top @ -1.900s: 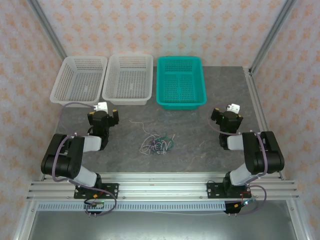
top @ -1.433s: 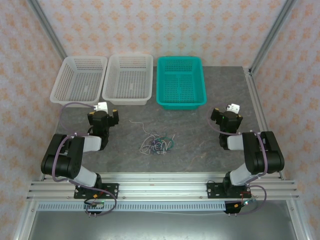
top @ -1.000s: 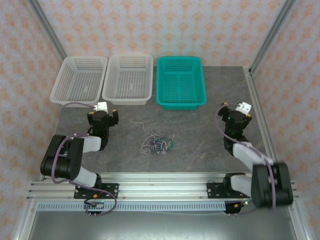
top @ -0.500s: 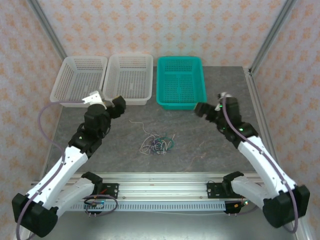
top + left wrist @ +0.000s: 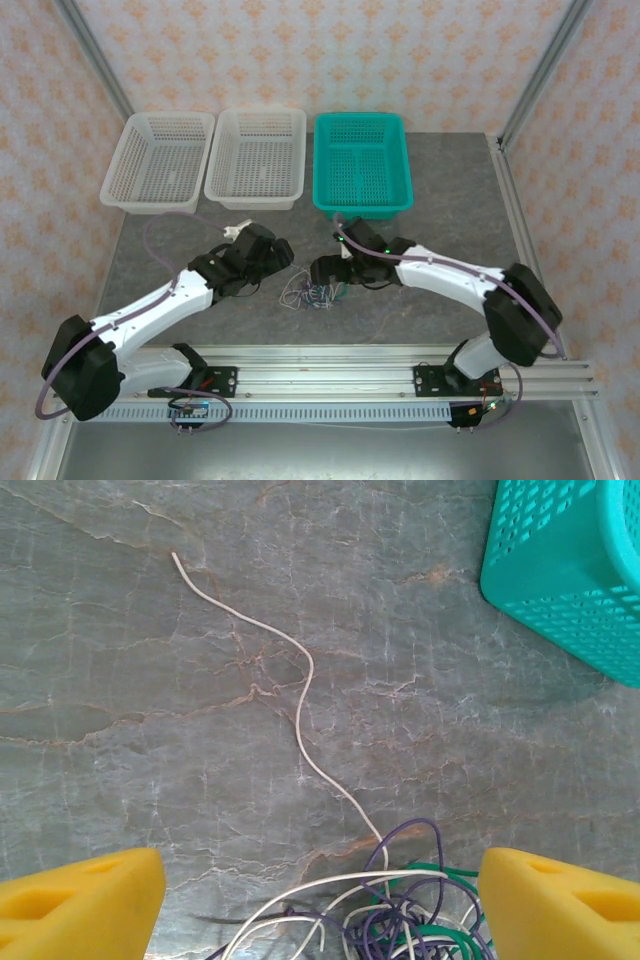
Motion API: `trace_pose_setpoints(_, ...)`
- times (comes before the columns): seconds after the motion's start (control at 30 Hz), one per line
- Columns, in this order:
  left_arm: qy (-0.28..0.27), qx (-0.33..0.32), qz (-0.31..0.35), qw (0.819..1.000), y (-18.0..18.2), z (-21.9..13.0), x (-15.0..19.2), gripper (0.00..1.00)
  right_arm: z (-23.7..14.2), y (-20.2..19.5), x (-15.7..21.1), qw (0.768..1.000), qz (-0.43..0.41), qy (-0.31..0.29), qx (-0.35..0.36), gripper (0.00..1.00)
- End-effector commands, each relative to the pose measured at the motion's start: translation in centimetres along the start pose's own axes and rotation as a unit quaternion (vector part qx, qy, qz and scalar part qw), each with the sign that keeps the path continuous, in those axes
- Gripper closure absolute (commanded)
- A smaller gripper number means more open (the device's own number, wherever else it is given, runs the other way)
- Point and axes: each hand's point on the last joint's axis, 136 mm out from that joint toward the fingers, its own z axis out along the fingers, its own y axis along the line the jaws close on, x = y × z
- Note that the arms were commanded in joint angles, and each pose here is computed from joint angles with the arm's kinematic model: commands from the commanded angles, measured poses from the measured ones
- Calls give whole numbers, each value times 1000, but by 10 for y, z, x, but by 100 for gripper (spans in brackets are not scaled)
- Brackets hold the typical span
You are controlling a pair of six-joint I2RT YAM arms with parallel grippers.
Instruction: Untangle the cables
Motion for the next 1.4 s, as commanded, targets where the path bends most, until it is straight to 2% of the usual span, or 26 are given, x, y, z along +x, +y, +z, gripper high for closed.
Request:
trace_pose_setpoints(0.0, -23, -2, -26, 999, 1, -12, -13, 16, 12, 27, -19, 999, -19, -15, -22, 3)
trace_pose_setpoints(0.07, -24, -3, -30, 999, 3, -14, -14, 16, 27, 23, -16, 999, -33, -11, 0, 7)
trace_pose_setpoints(0.2, -9, 1, -61, 998, 12, -13, -11, 14, 40, 7, -9, 998, -46, -6, 34, 34)
trace_pose_setpoints(0.37, 16, 16, -87, 996, 15, -3, -7, 9, 39, -2, 9, 997, -65, 12, 30, 62)
trace_pose_setpoints(0.43, 25, 12, -88, 996, 14, 1, -4, 9, 36, -5, 15, 997, -72, 13, 27, 69)
trace_pose_setpoints(0.53, 45, 4, -94, 995, 10, 14, 2, 9, 35, -10, 28, 996, -84, 27, 20, 74)
trace_pose_setpoints(0.63, 51, -3, -87, 995, 0, 27, 7, 13, 37, -14, 37, 996, -84, 39, 19, 82)
trace_pose_setpoints(0.8, 40, -54, -73, 995, -4, 50, 14, 24, 36, -11, 36, 996, -80, 31, 10, 83)
trace_pose_setpoints(0.93, 38, -43, -71, 996, -26, 72, 12, 34, 34, -11, 35, 996, -83, 30, 10, 82)
trace_pose_setpoints(1.03, 30, -94, -55, 994, -22, 82, 9, 41, 33, -11, 35, 996, -85, 30, 12, 82)
trace_pose_setpoints(1.13, 26, -109, -56, 992, -23, 94, 7, 49, 31, -10, 34, 996, -80, 24, 10, 81)
trace_pose_setpoints(1.37, 22, -151, -45, 987, -13, 111, 9, 53, 29, -10, 32, 997, -72, 19, 10, 81)
